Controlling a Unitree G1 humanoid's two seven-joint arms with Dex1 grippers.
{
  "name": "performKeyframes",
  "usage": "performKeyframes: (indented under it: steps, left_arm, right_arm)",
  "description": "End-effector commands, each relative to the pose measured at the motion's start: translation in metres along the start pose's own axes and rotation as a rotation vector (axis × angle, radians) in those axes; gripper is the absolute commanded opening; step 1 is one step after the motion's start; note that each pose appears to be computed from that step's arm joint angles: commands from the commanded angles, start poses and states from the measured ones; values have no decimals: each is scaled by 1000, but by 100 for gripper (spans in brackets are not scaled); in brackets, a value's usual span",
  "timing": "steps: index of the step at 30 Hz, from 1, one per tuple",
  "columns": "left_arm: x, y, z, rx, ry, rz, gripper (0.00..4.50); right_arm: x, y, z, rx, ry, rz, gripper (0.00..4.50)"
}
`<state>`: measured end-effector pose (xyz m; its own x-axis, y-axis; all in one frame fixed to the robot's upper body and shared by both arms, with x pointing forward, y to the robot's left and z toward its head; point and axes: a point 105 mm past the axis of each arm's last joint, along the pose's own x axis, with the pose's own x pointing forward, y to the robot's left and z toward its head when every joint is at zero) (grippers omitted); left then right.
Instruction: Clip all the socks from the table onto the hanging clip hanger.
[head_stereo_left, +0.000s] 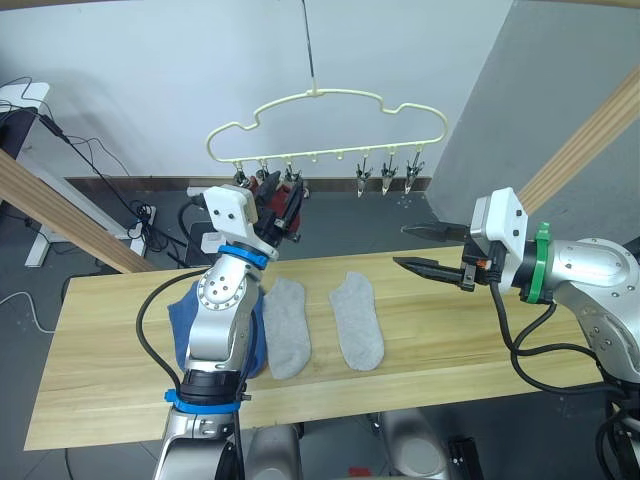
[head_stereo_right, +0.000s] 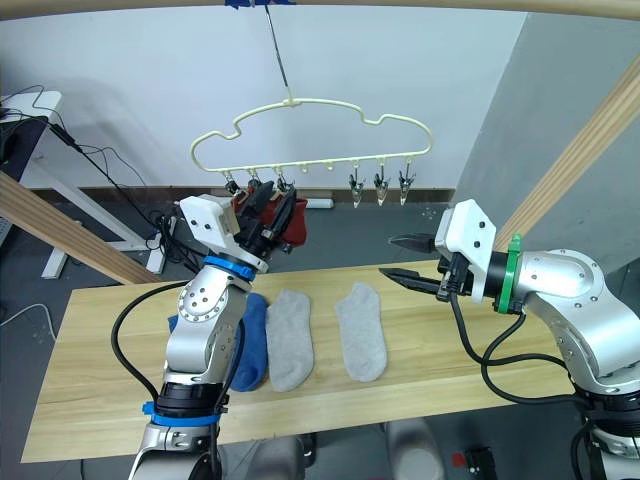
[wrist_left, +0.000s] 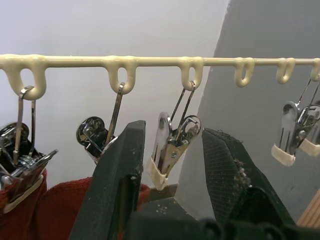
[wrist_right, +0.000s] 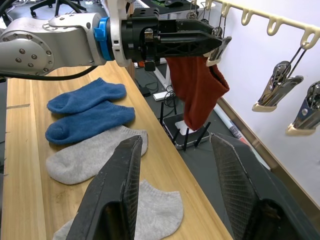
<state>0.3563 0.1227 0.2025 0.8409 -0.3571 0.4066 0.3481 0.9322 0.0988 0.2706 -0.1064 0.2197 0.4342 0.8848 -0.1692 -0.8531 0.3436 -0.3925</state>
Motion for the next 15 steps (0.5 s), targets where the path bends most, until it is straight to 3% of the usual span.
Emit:
performKeyframes:
  steps: [1, 15]
  left_arm:
    - [1, -2, 18, 8, -68, 5, 194]
    - [5, -9, 17, 38, -53, 35, 194]
  right_arm:
    - [-5, 1, 13, -44, -25, -3, 226]
    - [-7, 1, 13, -11, -28, 20, 226]
